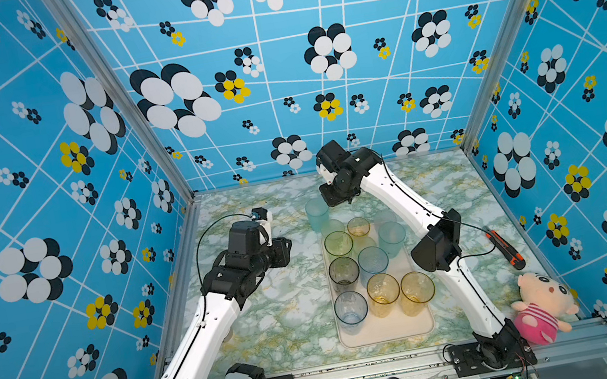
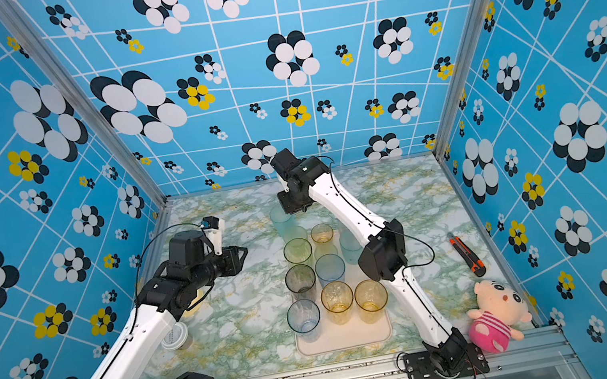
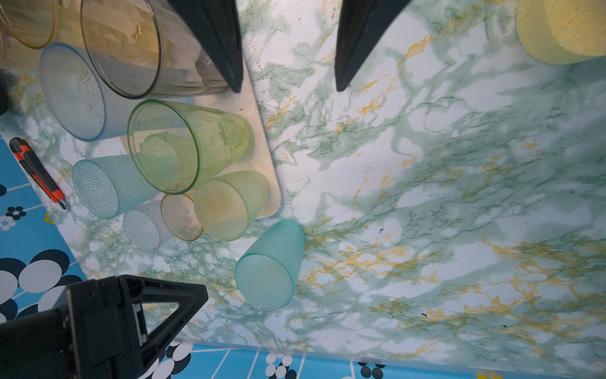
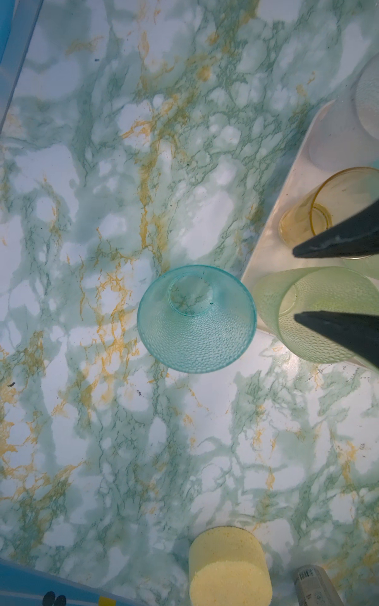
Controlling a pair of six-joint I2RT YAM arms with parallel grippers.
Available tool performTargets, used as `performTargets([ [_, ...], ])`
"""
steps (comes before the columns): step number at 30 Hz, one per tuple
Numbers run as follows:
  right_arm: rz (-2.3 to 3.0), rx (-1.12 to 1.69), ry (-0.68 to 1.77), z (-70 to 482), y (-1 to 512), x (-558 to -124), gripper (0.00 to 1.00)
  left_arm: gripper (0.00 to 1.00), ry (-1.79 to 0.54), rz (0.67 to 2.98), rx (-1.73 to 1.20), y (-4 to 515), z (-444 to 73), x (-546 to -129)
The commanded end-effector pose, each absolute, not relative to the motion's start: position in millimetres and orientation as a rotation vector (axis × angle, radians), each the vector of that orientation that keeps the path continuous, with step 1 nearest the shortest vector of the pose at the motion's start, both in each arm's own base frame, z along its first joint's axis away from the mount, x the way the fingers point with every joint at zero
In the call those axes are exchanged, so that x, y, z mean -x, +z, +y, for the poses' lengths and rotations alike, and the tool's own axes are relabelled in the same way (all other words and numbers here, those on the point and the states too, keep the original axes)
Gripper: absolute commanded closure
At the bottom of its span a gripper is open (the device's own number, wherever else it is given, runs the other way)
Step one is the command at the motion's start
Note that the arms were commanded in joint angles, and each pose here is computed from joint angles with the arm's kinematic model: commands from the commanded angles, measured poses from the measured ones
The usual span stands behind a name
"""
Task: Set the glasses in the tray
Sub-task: 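Move the right gripper over the teal textured glass beyond the tray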
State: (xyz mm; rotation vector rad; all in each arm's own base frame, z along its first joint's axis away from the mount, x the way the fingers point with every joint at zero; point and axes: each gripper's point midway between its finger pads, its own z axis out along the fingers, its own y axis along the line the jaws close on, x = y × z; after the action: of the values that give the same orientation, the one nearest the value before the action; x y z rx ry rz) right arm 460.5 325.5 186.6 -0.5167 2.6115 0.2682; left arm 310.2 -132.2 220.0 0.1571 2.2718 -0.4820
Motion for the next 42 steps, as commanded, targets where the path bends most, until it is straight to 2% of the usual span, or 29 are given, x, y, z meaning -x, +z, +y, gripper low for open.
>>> performTargets([
  [1,2.602,0.473,0.29,328,182,-471,0.7,0.53,-0.463,2.276,-0.159,218,-126,-307],
  [42,2.56,0.36,0.239,333,141,-511,0.71,0.52,-0.46,2.272,-0.132,216,-116,-308],
])
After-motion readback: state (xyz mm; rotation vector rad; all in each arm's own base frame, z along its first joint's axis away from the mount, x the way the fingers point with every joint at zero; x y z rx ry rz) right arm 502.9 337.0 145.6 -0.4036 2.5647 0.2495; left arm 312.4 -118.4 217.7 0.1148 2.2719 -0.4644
